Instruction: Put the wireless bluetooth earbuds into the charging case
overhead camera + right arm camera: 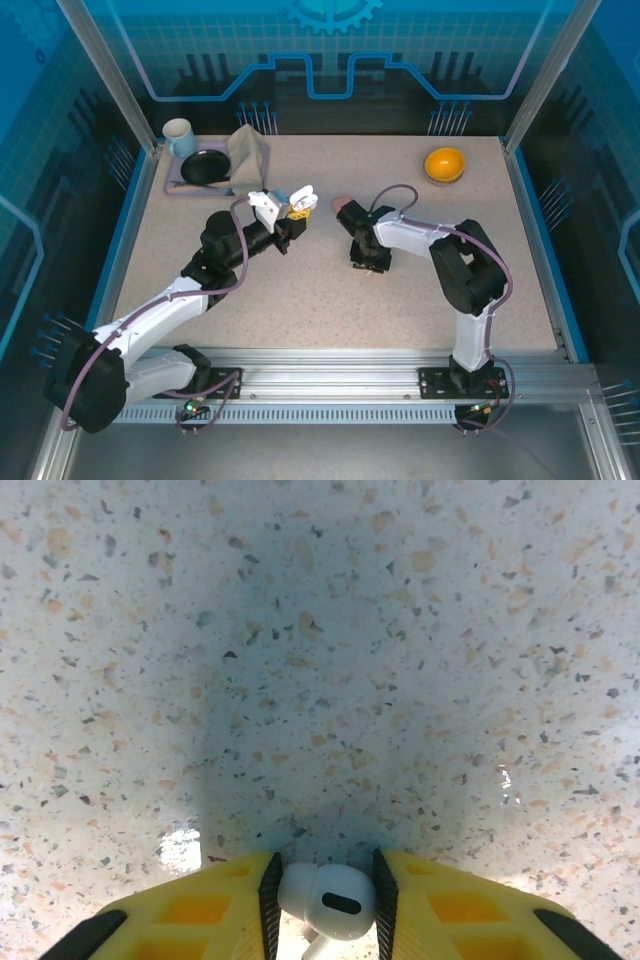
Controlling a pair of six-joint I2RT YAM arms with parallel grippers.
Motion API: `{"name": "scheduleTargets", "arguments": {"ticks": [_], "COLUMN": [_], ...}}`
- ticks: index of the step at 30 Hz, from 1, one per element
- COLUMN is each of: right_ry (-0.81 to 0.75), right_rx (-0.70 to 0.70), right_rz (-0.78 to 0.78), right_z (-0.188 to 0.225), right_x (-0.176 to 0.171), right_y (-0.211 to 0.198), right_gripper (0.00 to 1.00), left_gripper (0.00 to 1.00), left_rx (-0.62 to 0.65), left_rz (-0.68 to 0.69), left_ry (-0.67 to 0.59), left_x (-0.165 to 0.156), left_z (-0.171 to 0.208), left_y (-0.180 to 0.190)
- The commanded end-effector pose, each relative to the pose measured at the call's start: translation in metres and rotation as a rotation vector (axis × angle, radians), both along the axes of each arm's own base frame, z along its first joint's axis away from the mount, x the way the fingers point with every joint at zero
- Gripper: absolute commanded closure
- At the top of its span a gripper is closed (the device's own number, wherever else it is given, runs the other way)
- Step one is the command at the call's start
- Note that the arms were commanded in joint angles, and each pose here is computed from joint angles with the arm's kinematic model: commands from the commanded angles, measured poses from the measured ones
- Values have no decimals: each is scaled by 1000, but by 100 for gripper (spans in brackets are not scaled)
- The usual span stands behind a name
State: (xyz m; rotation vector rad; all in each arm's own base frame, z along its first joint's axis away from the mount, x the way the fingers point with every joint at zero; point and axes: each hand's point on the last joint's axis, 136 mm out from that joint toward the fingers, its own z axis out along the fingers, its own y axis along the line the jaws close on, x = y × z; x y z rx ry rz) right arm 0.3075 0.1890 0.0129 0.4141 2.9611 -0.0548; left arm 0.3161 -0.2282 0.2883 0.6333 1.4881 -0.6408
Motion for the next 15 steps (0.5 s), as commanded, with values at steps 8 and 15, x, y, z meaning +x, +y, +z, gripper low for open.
{"name": "scheduleTargets", "arguments": {"ticks": [8,15], "right_ry": [-46,-110], "right_rx": [-7,28], "right_rz": [102,157], "right_z": [4,20], "right_x": [-4,2], "right_y": [-18,-13], "right_gripper": [73,74], "left_gripper": [100,100], "left_rx": [-22,-24], "left_rz": [-3,-5], "left_ry": [-43,-44], "left_x": [1,2], "left_z": [22,24], "left_y": [1,1]}}
